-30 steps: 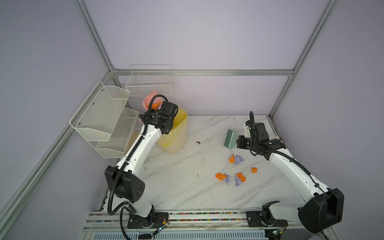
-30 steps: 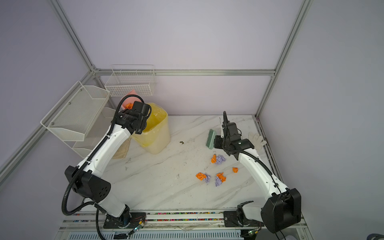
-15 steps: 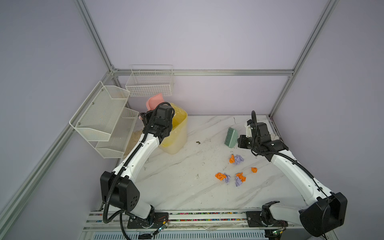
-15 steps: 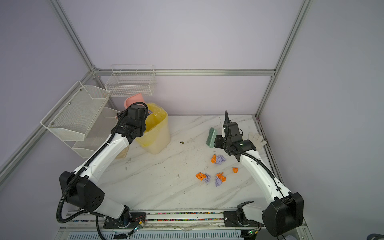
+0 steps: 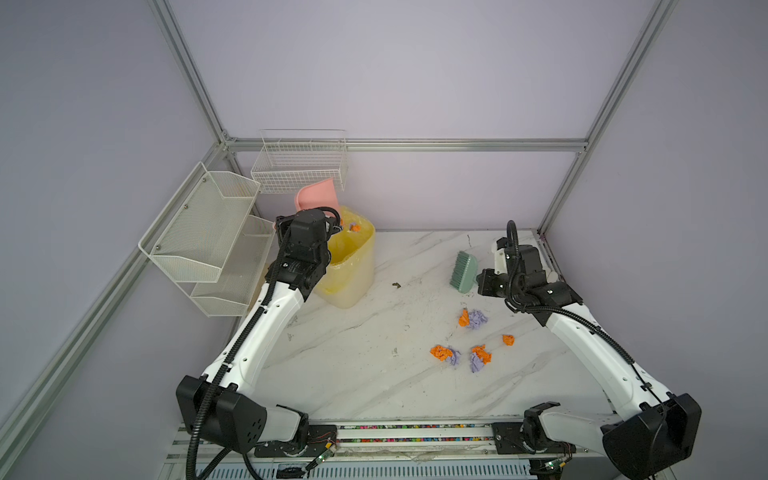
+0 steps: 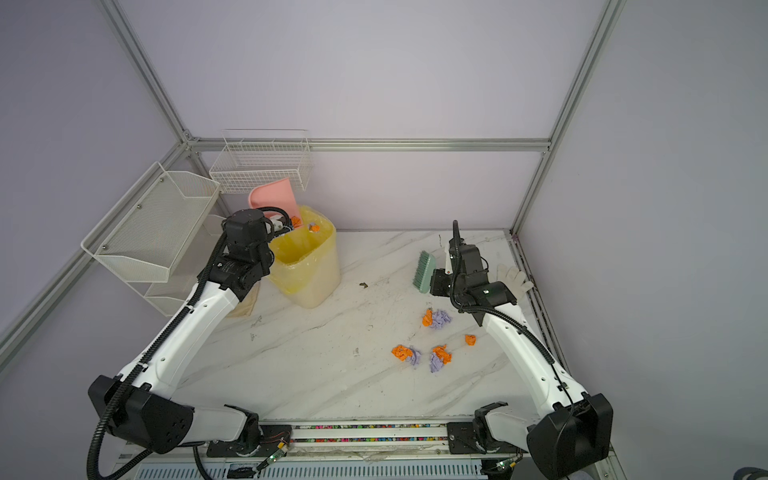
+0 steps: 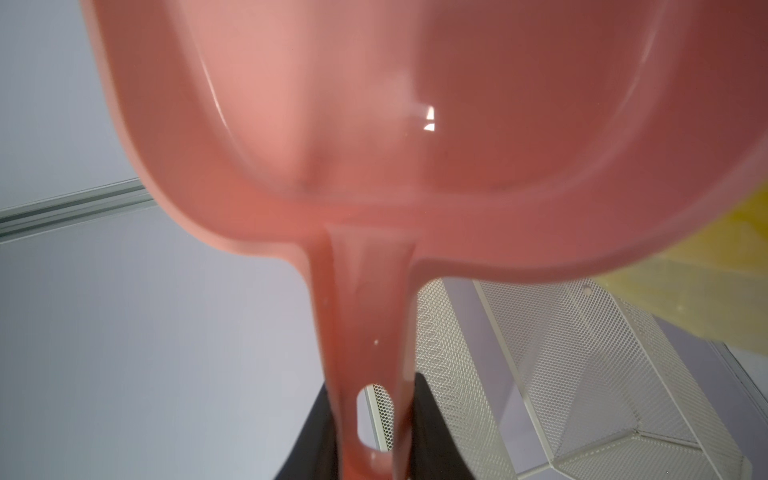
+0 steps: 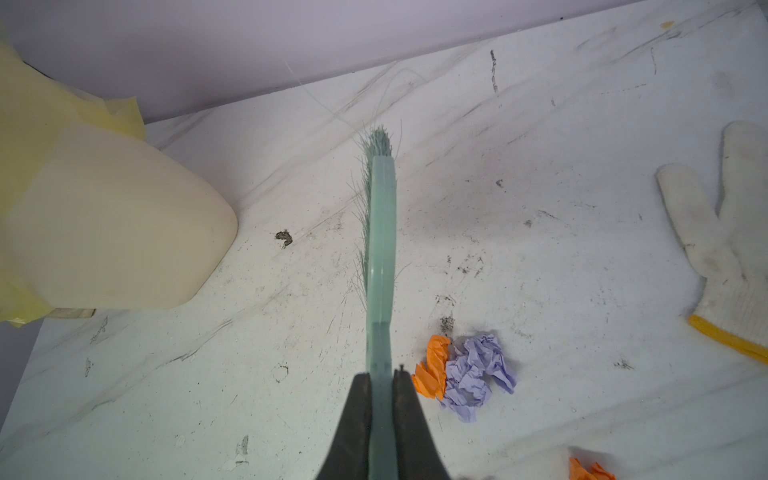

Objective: Sweep away the paper scraps from the table
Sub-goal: 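Tip the pink dustpan over the yellow bin with the left gripper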

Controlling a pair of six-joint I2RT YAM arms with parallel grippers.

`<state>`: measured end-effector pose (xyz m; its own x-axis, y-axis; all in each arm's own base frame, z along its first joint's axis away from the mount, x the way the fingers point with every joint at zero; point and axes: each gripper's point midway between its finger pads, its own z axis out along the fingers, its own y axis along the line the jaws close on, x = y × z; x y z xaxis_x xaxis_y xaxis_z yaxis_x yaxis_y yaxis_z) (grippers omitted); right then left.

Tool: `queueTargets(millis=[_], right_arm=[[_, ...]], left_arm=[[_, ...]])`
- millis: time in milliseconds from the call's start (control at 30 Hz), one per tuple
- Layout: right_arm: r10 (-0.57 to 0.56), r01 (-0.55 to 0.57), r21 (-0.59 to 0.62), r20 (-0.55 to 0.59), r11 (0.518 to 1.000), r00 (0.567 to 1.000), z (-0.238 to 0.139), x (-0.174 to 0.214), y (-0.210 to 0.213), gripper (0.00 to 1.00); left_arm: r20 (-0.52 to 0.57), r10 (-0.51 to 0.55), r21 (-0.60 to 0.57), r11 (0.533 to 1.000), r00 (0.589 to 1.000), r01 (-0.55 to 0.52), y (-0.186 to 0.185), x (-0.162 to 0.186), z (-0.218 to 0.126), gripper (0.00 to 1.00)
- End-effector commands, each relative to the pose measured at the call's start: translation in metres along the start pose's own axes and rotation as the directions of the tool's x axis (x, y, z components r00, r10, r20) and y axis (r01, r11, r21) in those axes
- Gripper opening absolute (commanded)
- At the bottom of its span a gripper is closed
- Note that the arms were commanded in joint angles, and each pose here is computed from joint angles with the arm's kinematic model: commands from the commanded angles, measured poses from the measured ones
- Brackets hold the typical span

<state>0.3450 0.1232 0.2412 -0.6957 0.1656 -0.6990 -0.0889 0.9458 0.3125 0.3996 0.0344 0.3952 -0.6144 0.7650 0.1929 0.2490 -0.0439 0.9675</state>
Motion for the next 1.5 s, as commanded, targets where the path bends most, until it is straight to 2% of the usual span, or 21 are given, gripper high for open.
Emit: queueTargets(millis=[0, 267, 400, 467, 500, 567, 700, 900, 1033, 1133, 1300, 1467], right_arm=[[-0.013, 0.014, -0.002, 0.064, 1.000, 0.998, -0.008, -0.016, 0.002, 0.00], [-0.014, 0.013, 0.006, 0.074, 1.000, 0.997, -0.013, -0.015, 0.000, 0.00], [-0.017, 0.017, 0.002, 0.084, 1.000, 0.996, -0.015, -0.017, 0.000, 0.00], [-0.019, 0.019, -0.005, 0.087, 1.000, 0.996, -0.016, -0.017, 0.002, 0.00], [-0.019, 0.019, -0.007, 0.088, 1.000, 0.996, -0.015, -0.017, 0.002, 0.00], [-0.018, 0.019, -0.008, 0.094, 1.000, 0.995, -0.015, -0.017, 0.002, 0.00], [-0.015, 0.016, -0.014, 0.094, 1.000, 0.995, -0.014, -0.017, 0.002, 0.00], [-0.014, 0.015, -0.015, 0.097, 1.000, 0.995, -0.015, -0.017, 0.002, 0.00], [-0.011, 0.012, -0.013, 0.103, 1.000, 0.995, -0.017, -0.017, 0.002, 0.00], [-0.010, 0.010, 0.000, 0.103, 1.000, 0.995, -0.017, -0.018, 0.000, 0.00], [-0.001, 0.000, 0.011, 0.096, 1.000, 0.995, -0.013, -0.022, 0.000, 0.00], [0.002, -0.013, 0.108, 0.100, 0.994, 0.995, -0.013, -0.027, -0.015, 0.00]], left_arm=[[0.034, 0.054, 0.062, 0.996, 0.998, -0.056, -0.015, 0.006, -0.001, 0.00], [0.004, 0.040, 0.023, 0.999, 0.999, -0.040, -0.009, 0.009, 0.005, 0.00], [0.075, 0.057, -0.008, 0.998, 0.996, -0.056, -0.003, 0.002, -0.002, 0.00], [0.158, 0.075, -0.059, 0.996, 0.985, -0.066, -0.007, -0.011, -0.013, 0.00], [0.183, 0.095, -0.055, 0.995, 0.978, -0.086, -0.013, -0.013, -0.015, 0.00], [0.180, 0.115, 0.053, 0.991, 0.977, -0.126, -0.035, -0.006, -0.013, 0.00], [0.159, 0.087, 0.028, 0.995, 0.983, -0.092, -0.025, -0.001, -0.012, 0.00], [0.134, 0.025, -0.026, 0.999, 0.991, -0.022, -0.006, -0.002, -0.007, 0.00], [0.104, -0.109, -0.133, 0.984, 0.989, 0.123, 0.036, 0.010, -0.010, 0.00], [0.140, -0.212, -0.202, 0.950, 0.967, 0.238, 0.074, 0.015, -0.029, 0.00], [0.250, -0.310, -0.166, 0.919, 0.917, 0.356, 0.098, -0.005, -0.065, 0.00], [0.288, -0.361, -0.123, 0.905, 0.887, 0.408, 0.098, -0.043, -0.097, 0.00]])
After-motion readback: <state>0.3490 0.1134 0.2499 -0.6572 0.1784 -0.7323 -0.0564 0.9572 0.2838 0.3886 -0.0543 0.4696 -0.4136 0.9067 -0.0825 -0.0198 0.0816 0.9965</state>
